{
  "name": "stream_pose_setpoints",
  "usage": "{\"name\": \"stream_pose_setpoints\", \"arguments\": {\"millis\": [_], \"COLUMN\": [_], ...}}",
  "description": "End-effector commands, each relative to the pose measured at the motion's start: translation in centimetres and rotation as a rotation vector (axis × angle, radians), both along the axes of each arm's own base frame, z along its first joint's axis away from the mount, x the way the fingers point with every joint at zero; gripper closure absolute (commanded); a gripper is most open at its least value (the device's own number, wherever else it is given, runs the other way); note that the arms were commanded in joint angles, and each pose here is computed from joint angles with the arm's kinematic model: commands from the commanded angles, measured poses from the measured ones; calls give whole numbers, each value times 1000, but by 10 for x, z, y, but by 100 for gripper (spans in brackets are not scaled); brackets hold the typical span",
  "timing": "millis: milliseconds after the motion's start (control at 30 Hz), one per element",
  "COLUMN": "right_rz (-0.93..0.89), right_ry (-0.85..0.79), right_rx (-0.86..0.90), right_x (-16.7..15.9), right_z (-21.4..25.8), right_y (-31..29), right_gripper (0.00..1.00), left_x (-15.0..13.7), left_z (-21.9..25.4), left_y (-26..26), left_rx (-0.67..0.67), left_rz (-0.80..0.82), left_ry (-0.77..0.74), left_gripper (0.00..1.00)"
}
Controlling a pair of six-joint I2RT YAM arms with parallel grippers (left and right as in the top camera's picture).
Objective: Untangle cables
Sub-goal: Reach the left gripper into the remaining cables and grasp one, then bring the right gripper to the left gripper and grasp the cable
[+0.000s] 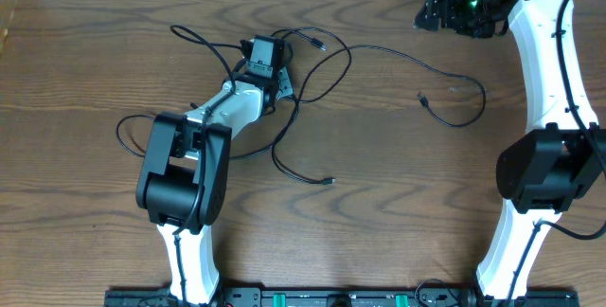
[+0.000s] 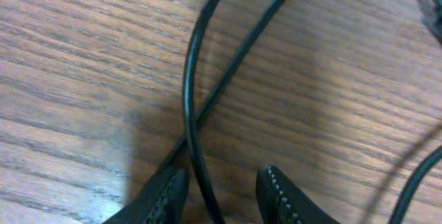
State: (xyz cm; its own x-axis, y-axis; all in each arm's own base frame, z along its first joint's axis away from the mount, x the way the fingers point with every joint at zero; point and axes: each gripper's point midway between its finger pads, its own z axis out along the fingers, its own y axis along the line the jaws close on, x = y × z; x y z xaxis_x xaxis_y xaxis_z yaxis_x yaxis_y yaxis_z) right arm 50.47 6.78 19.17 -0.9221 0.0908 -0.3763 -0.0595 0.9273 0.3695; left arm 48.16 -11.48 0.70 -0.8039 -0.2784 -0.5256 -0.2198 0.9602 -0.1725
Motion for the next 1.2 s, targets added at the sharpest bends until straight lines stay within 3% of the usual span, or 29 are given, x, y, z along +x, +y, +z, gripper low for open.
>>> {"name": "stream_pose_setpoints", "arguments": {"millis": [0, 133, 333, 533, 800, 1167], "right_rz": [14, 14, 24, 53, 134, 334], "right_ry": [-8, -8, -8, -11, -27, -44], "right_rx": [-7, -6, -6, -7, -8, 122], "right_x": [0, 0, -1, -3, -7, -29], "right_z": [2, 2, 2, 2, 3, 15], "right_y": [1, 1, 6, 20, 50, 117], "right_gripper": [14, 15, 14, 13, 13, 15], "left_x": [0, 1, 4, 1, -56, -104], "left_z": [-7, -6, 13, 124, 300, 443], "left_y": [1, 1, 0, -19, -25, -9], "left_rx": [16, 15, 6, -97, -254, -377], "left_rz": [12, 12, 5, -109, -210, -201], "left_ry": [9, 6, -29, -208, -524, -943], "left_gripper": [67, 92, 93, 93, 93, 93]}}
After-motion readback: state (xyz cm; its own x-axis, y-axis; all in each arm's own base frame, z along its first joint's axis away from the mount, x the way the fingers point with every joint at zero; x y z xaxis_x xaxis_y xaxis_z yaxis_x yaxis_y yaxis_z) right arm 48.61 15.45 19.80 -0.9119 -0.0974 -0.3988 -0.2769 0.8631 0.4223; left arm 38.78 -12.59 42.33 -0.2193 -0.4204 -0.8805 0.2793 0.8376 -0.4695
